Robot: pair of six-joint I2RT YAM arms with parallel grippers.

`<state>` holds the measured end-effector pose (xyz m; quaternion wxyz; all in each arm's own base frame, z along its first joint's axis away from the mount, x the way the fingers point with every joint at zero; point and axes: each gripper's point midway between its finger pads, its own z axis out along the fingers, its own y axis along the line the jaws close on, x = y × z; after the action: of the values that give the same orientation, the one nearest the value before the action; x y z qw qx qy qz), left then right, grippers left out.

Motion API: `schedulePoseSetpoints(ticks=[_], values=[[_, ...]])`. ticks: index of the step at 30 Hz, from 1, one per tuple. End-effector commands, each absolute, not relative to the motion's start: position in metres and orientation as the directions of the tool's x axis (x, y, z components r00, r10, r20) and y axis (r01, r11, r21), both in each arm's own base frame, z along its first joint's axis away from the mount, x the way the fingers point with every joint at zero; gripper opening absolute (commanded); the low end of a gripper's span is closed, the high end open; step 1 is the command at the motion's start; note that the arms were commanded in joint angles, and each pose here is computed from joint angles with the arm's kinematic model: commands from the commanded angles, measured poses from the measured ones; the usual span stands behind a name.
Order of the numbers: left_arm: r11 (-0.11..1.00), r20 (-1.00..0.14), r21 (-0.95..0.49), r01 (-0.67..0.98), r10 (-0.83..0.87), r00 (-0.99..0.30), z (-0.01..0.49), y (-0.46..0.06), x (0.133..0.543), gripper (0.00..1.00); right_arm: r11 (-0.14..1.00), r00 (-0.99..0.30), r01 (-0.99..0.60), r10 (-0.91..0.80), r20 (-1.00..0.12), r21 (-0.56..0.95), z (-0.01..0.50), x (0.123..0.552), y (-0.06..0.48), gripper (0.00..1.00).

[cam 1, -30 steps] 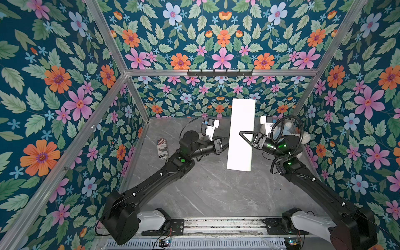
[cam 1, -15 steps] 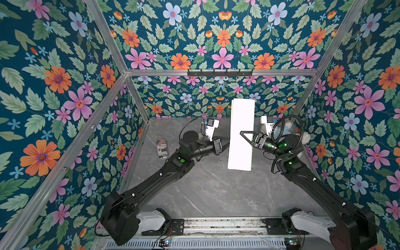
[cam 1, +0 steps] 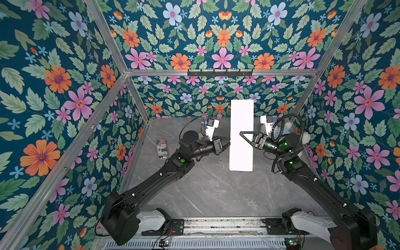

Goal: Fold the rectangular paper in half along the long edge
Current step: Fold the paper.

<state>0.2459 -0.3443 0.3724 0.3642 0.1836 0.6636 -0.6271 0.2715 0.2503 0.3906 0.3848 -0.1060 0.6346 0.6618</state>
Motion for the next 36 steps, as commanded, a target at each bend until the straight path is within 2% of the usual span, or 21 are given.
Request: schedulePoseSetpoints(ticks=[1, 19, 22, 24, 25, 36], values=[[0.129, -0.732, -0.677, 0.725, -0.224, -0.644, 0.38, -0.344, 0.244, 0.0, 0.095, -0.663, -0.666, 0.378, -0.646, 0.74, 0.398, 0.269, 0.25, 0.3], [0.128, -0.73, -0.679, 0.723, -0.222, -0.646, 0.378, -0.344, 0.244, 0.0, 0.087, -0.667, -0.66, 0.388, -0.636, 0.746, 0.395, 0.27, 0.249, 0.28], [0.135, -0.734, -0.675, 0.725, -0.224, -0.641, 0.379, -0.343, 0.244, 0.12, 0.084, -0.667, -0.662, 0.385, -0.637, 0.744, 0.396, 0.269, 0.249, 0.27], [0.148, -0.74, -0.668, 0.729, -0.225, -0.633, 0.379, -0.342, 0.245, 0.26, 0.081, -0.664, -0.667, 0.387, -0.64, 0.741, 0.399, 0.266, 0.248, 0.27], [0.155, -0.742, -0.667, 0.729, -0.225, -0.631, 0.379, -0.341, 0.245, 0.28, 0.079, -0.665, -0.666, 0.385, -0.639, 0.741, 0.4, 0.265, 0.248, 0.27], [0.224, -0.775, -0.628, 0.745, -0.27, -0.572, 0.395, -0.321, 0.263, 0.36, 0.042, -0.663, -0.688, 0.371, -0.65, 0.725, 0.42, 0.242, 0.243, 0.27]])
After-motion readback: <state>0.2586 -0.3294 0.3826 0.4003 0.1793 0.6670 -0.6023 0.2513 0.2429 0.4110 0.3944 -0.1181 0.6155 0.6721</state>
